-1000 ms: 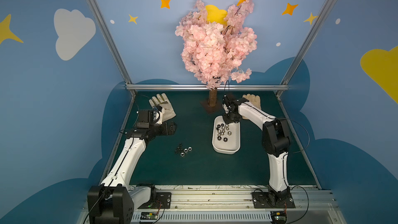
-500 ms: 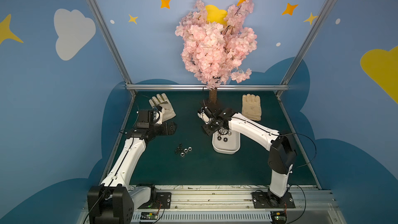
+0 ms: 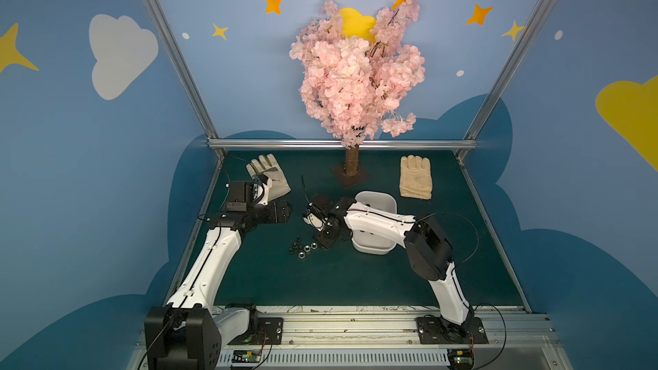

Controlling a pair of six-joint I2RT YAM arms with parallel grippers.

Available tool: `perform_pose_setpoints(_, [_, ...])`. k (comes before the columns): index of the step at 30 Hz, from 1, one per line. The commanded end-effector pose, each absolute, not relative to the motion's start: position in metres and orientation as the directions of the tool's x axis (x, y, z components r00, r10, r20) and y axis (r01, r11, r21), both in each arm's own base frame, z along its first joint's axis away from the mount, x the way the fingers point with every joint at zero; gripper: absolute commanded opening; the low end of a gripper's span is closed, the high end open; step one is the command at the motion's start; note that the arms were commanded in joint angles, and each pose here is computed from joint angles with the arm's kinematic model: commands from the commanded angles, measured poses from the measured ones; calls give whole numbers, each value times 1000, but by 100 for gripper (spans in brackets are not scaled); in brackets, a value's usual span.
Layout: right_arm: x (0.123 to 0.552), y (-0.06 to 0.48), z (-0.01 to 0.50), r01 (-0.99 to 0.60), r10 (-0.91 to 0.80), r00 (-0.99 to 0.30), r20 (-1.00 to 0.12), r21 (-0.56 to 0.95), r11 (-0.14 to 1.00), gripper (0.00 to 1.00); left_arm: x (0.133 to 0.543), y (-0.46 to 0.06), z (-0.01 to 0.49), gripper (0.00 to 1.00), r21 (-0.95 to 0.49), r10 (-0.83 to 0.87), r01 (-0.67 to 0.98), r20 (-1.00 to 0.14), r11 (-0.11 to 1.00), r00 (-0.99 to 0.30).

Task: Put the nuts on the desktop into the storage box
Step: Pick up the nut from the center of the board.

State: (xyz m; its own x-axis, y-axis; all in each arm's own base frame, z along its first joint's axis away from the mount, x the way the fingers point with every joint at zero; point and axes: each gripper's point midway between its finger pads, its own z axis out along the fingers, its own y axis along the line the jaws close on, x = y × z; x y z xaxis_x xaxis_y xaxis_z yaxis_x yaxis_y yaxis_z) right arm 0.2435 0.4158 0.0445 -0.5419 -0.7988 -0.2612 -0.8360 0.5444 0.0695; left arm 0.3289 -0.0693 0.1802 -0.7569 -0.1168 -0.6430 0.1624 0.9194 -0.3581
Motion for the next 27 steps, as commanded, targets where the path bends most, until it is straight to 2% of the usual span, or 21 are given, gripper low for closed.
perform_pose_setpoints(1, [233,428,44,-858,-822,-508,-255,72,508,59,328,-69,180,100,-362,-120,161,-642,918,-758])
perform_pose_setpoints(10, [233,440,26,-858,-829,-506,-239,42,512,57,328,-68,182,100,-356,-120,159,-647,921,-753])
perform_pose_setpoints(12, [235,440,22,-856,-828,-509,-233,34,516,52,328,-68,183,100,-356,-120,161,-649,921,-751])
perform_pose_setpoints(16, [238,438,18,-849,-823,-516,-237,16,528,31,328,-67,183,100,-353,-120,159,-651,922,-749])
perform_pose_setpoints(18, [240,439,22,-844,-812,-521,-264,17,536,24,328,-67,184,100,-353,-120,160,-653,922,-748])
perform_pose_setpoints(27, [270,422,71,-788,-712,-574,-404,34,615,20,328,-67,183,100,-354,-121,159,-651,922,-750])
